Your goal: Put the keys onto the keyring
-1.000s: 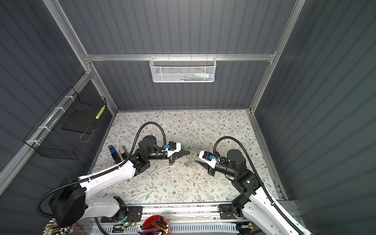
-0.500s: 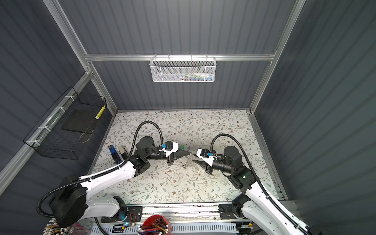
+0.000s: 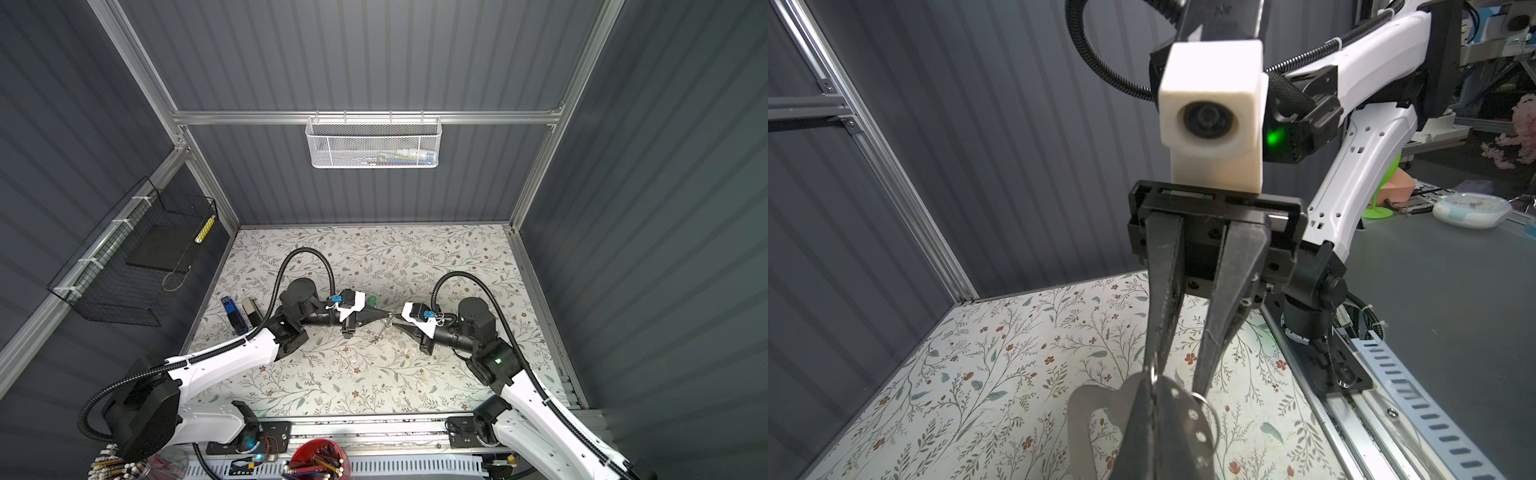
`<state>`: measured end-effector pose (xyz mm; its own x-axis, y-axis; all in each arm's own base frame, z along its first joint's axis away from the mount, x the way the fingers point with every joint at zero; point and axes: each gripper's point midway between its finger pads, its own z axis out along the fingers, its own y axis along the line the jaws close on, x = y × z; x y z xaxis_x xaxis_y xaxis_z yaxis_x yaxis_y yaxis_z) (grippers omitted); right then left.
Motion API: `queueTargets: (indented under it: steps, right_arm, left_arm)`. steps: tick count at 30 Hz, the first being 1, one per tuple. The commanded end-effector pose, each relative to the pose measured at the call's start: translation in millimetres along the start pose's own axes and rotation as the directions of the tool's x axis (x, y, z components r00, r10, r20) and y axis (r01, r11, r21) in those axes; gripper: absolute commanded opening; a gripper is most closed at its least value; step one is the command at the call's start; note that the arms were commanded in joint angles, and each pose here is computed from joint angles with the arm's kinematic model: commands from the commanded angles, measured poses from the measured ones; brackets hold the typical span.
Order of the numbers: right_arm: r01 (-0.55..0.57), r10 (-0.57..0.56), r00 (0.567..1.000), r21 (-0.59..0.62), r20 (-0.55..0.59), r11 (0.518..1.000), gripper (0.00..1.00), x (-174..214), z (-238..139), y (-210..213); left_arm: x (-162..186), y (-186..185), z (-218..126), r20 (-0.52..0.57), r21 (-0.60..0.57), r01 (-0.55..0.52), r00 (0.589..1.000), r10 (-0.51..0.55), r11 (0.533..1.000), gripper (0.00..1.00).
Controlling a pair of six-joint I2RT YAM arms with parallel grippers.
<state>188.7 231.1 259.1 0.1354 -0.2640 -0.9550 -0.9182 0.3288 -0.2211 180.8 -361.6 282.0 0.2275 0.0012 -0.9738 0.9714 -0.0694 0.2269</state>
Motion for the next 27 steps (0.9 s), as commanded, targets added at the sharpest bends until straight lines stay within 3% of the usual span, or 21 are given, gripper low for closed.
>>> queueTargets:
  steps: [1, 7, 17, 27]
  right_arm:
    - [0.050, -0.050, 0.995, 0.004, 0.086, 0.999, 0.22, -29.8, -5.6, -1.9]
    - [0.040, -0.040, 0.997, 0.014, 0.066, 0.999, 0.24, -24.5, -5.8, -3.0]
    - [0.033, -0.023, 0.998, 0.199, -0.053, 0.979, 0.36, 15.9, -19.3, -20.7]
    - [-0.047, 0.055, 0.998, 0.178, -0.040, 0.983, 0.49, 34.2, -15.6, -16.8]
  left_arm:
    - [-4.7, -7.0, 6.1, -0.002, 0.047, -0.026, 1.000, 0.026, 0.999, 0.00]
    - [-4.7, -5.8, 6.6, -0.018, 0.034, -0.046, 0.999, 0.047, 0.998, 0.00]
    - [-11.4, -4.6, 0.8, -0.019, -0.004, -0.060, 0.998, 0.059, 0.998, 0.00]
    - [-22.5, -9.5, -3.0, -0.028, 0.021, -0.092, 0.995, 0.093, 0.996, 0.00]
